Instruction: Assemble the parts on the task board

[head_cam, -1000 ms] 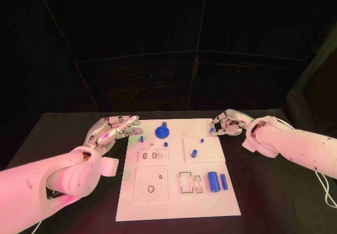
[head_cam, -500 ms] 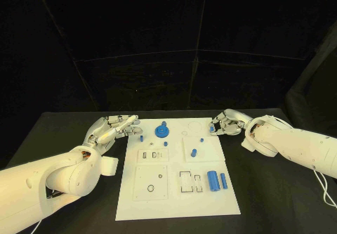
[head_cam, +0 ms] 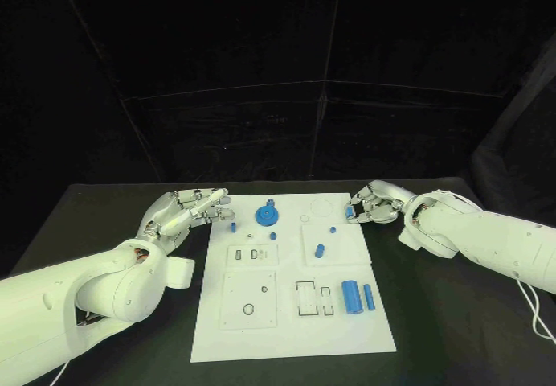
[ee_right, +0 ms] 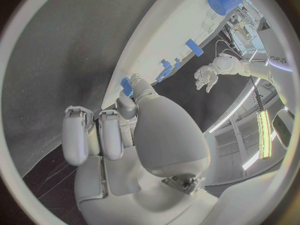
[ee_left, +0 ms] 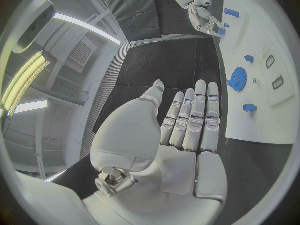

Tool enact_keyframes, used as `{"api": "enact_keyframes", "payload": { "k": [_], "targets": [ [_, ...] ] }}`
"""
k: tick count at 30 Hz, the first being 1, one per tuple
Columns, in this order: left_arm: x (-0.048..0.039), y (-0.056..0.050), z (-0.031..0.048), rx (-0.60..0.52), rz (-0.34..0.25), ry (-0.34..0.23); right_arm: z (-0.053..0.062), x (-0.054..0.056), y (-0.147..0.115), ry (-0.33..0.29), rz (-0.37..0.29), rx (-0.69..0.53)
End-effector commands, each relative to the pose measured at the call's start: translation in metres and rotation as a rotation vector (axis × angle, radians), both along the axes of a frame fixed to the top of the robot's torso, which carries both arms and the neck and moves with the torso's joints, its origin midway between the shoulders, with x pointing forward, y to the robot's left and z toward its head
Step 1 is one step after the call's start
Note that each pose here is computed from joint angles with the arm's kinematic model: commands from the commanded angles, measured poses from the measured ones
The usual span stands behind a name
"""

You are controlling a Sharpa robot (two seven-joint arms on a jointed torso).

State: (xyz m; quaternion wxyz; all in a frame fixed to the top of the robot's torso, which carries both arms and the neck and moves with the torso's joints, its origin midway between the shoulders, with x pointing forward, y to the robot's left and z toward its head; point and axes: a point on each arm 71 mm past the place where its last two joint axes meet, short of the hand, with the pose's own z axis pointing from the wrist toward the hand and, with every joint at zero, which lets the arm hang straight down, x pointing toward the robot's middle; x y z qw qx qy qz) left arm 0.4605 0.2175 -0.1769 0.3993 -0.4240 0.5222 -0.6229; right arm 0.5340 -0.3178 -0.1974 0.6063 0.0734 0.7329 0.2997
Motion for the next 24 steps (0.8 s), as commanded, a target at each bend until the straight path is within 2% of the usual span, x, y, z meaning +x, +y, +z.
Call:
{"api": "enact_keyframes", "payload": {
  "k": [1,10,24],
  "targets": [
    [-0.0003,-0.001,0.0013,-0.003,-0.013,-0.008,0.000,0.000,0.001,0.006,0.007,-0.009],
    [0.0000,-0.001,0.0012,-0.003,-0.012,-0.007,0.001,0.001,0.002,-0.023,0.006,0.000],
    [0.0001,0.000,0.0010,-0.001,-0.010,-0.005,0.010,-0.003,0.010,-0.093,-0.018,0.082]
  ]
}}
